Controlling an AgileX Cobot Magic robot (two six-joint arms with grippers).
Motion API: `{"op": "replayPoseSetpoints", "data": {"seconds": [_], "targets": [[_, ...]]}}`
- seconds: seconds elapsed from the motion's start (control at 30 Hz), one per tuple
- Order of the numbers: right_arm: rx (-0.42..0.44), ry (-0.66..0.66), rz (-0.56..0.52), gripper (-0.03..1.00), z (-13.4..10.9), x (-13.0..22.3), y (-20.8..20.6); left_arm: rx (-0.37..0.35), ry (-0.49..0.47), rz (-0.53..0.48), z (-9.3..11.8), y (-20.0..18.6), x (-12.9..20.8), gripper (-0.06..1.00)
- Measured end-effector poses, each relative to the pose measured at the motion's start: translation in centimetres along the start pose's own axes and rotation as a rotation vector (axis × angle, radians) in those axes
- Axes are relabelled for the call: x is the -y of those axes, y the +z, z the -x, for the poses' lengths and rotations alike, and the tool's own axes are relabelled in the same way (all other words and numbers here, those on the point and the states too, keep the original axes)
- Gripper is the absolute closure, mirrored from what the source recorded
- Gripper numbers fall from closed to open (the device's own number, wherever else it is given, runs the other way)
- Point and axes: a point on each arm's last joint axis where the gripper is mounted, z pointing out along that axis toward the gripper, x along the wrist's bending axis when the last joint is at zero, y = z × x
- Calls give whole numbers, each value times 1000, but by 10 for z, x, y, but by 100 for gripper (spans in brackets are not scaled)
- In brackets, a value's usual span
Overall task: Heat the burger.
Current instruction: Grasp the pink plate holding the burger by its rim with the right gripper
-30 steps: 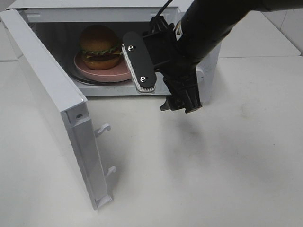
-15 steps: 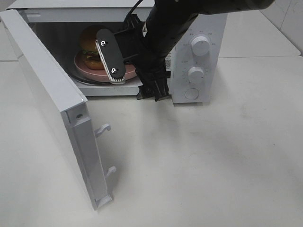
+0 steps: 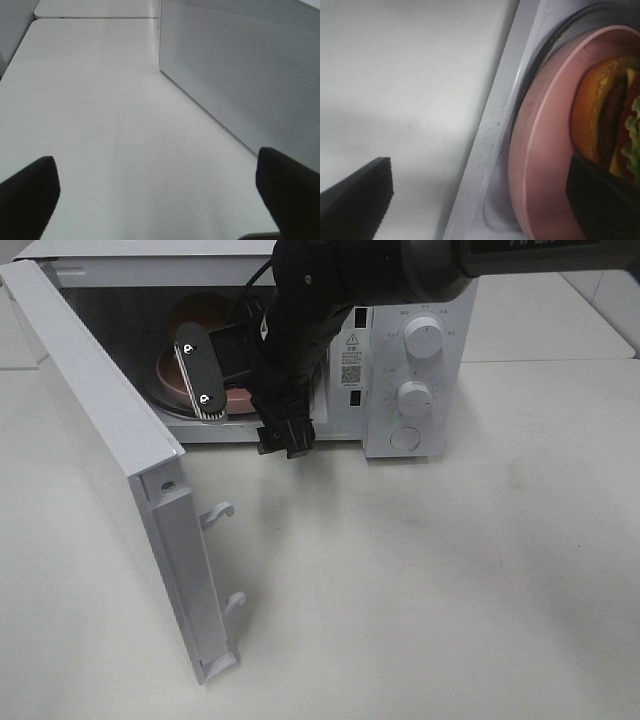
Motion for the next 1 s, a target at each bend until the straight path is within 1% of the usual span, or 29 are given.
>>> {"op": "replayPoseSetpoints", "data": {"seconds": [0.17,0.47,0.7,1.0], "targets": [[3,27,1,6,8,-4,21,0,0,0,0,0,0,-5],[23,47,6,7,20,-4,35,0,0,0,0,0,0,-5],[27,96,-18,8,27,21,40,0,0,0,0,0,0,-5],[17,130,-29,11,27,33,60,0,0,0,0,0,0,-5]]}}
